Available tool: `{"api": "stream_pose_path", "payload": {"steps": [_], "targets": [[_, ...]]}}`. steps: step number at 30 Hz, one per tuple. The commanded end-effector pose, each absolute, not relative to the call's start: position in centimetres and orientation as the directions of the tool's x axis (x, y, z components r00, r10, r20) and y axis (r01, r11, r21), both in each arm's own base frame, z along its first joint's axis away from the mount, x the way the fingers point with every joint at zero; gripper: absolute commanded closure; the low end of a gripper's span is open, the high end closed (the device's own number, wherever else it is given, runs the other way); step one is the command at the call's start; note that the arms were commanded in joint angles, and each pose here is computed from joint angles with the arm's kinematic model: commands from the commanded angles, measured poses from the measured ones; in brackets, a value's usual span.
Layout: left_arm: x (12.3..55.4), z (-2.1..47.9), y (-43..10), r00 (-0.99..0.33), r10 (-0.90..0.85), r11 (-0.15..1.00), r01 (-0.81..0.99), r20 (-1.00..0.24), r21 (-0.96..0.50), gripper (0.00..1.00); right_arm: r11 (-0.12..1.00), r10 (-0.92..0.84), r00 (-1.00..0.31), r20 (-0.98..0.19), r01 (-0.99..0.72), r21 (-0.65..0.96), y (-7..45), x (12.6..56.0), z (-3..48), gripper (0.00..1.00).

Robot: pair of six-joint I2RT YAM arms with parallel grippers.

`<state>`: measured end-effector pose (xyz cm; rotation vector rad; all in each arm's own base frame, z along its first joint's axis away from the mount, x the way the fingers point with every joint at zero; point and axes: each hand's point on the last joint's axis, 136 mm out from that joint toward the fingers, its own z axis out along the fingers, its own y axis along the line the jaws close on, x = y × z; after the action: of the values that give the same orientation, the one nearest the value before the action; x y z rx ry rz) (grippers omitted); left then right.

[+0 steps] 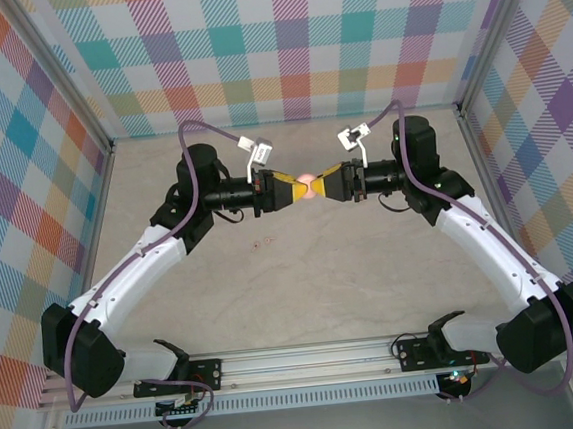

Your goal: Insert wireless bluetooth earbuds into charging case

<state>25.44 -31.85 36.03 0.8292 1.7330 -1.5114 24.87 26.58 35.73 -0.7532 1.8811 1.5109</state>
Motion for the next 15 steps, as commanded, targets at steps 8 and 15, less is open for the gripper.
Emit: {"api": "stream_pose_path", "payload": {"steps": [8,15], "targets": [[24.13,37.7,-32.31,-0.522,0.037,0.075,0.852,-0.852,-0.518,0.82,0.137,-0.073,-0.612,-0.788,-0.788,0.6,26.81,24.02,37.32,0.65],[24.18,37.52,-32.56,-0.529,0.048,0.077,0.848,-0.847,-0.525,0.81,0.142,-0.071,-0.61,-0.789,-0.789,0.598,26.76,24.04,37.35,0.76]]}}
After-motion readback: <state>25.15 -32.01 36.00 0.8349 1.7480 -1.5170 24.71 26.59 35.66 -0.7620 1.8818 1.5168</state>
